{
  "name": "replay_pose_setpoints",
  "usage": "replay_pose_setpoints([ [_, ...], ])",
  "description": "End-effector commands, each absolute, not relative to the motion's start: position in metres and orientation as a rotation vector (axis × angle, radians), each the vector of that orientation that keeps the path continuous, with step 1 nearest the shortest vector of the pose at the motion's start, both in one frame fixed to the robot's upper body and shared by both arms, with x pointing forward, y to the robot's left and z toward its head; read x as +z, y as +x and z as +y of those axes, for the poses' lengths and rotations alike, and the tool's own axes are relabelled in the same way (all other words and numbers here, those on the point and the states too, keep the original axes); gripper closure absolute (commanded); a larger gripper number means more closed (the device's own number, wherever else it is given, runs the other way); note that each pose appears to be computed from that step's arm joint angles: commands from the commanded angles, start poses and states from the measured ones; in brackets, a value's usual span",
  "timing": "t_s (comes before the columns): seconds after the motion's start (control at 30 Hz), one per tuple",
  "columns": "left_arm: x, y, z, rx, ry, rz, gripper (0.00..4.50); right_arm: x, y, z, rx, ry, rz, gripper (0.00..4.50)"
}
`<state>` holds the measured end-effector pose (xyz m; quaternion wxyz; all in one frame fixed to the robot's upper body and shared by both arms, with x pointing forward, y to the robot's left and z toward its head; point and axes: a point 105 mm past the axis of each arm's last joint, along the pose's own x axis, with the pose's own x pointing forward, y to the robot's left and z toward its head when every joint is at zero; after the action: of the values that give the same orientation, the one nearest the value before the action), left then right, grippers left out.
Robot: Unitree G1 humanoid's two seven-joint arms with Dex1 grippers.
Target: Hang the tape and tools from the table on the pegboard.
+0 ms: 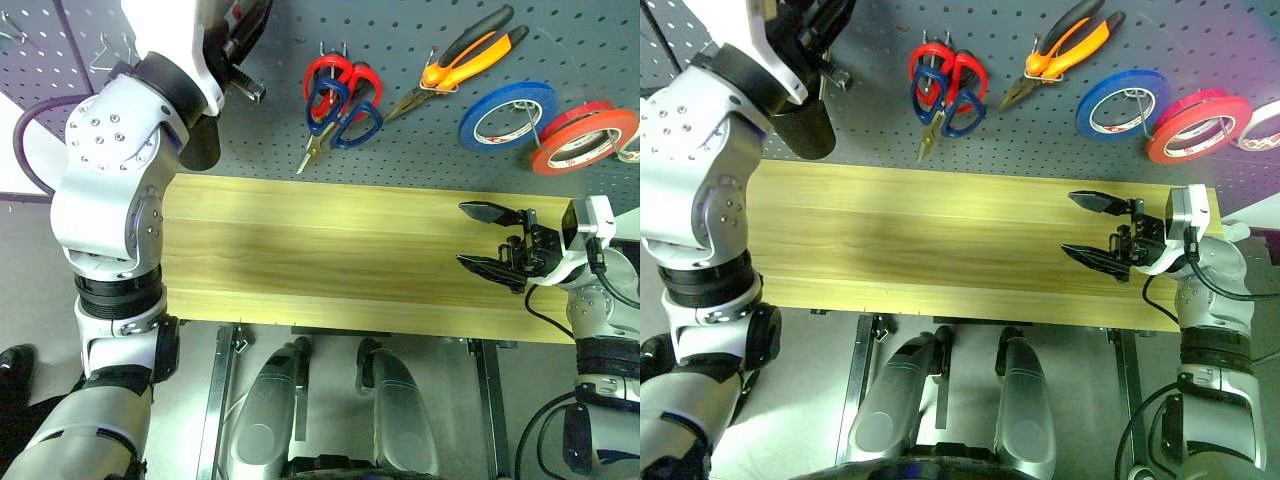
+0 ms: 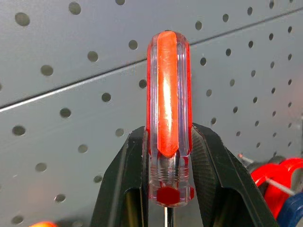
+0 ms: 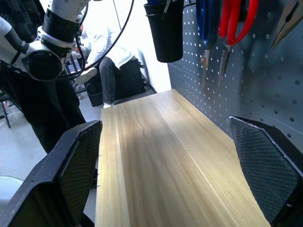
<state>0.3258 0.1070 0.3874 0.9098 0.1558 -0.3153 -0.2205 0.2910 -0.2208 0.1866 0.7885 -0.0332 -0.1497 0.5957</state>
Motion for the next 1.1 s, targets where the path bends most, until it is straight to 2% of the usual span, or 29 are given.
replay_pose_setpoints([
  [0.03,0.409,0.311,0.107,-0.453,0.33,-0.742,3.61,0.188,0.287,-0.223,1.273,-0.085,-0.341,0.0],
  [0.4,0.437,0.308,0.11,-0.45,0.389,-0.783,3.61,0.186,0.289,-0.223,1.267,-0.086,-0.333,0.0],
  [1.1,0.444,0.3,0.111,-0.454,0.295,-0.741,3.61,0.181,0.291,-0.224,1.258,-0.083,-0.323,0.0],
])
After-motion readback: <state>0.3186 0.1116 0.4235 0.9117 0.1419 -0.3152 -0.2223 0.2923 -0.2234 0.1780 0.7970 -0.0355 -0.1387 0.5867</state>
